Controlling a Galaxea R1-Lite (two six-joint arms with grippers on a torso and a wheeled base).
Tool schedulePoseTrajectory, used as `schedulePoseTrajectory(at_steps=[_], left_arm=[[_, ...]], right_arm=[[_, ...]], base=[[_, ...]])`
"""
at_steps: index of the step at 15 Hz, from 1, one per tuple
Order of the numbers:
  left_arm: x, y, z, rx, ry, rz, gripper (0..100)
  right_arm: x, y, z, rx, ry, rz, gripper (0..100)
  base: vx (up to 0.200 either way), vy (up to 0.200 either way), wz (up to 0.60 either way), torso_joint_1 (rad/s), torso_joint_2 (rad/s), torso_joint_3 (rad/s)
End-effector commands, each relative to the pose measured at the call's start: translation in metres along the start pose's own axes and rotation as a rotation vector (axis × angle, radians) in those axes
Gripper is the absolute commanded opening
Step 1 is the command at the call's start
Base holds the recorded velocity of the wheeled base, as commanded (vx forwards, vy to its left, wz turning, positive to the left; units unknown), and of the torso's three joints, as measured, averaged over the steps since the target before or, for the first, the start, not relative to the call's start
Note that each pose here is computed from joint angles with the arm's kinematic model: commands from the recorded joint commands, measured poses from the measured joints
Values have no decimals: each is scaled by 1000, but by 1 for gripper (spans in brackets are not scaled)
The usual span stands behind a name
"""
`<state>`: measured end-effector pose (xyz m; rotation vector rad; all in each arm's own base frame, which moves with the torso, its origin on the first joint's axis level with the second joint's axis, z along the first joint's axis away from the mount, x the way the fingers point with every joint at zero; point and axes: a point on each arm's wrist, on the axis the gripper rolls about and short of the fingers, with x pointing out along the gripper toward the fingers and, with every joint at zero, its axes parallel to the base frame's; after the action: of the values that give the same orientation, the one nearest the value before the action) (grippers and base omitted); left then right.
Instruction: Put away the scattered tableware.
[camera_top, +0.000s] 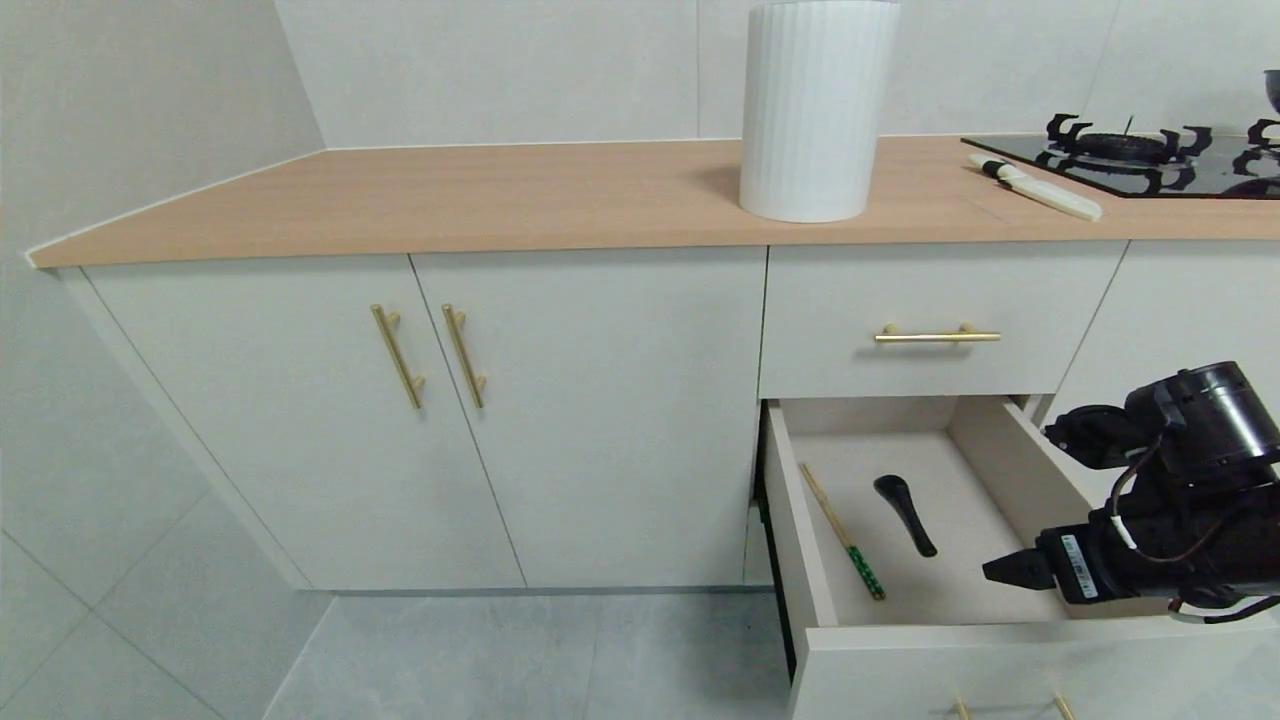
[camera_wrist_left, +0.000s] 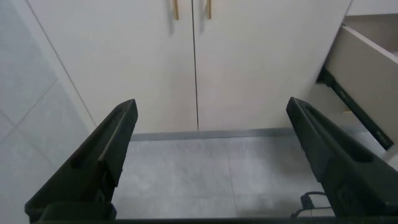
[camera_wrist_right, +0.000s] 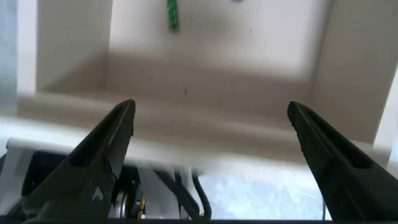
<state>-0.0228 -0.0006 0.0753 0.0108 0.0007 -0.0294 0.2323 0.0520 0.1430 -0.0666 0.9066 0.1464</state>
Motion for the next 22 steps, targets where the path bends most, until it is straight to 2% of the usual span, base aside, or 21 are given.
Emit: schedulePoseTrajectory(at_steps=[1, 2, 7, 11, 18, 22], left_arm=[[0, 0, 0, 0, 1, 0, 100], [0, 0, 0, 0, 1, 0, 100], [0, 0, 0, 0, 1, 0, 100], [0, 0, 0, 0, 1, 0, 100], [0, 0, 0, 0, 1, 0, 100], [0, 0, 0, 0, 1, 0, 100]], right_arm=[[-3, 5, -4, -20, 0, 11, 100], [-5, 6, -6, -25, 2, 14, 100], [-29, 24, -30, -191, 144, 64, 100], [-25, 25, -46, -288, 244, 74, 100], [6, 26, -53, -306, 388, 41, 100], [20, 16, -41, -231, 399, -13, 100]], base=[[0, 0, 0, 0, 0, 0], [0, 0, 0, 0, 0, 0], [0, 0, 0, 0, 0, 0], [0, 0, 0, 0, 0, 0], [0, 0, 0, 0, 0, 0], [0, 0, 0, 0, 0, 0]])
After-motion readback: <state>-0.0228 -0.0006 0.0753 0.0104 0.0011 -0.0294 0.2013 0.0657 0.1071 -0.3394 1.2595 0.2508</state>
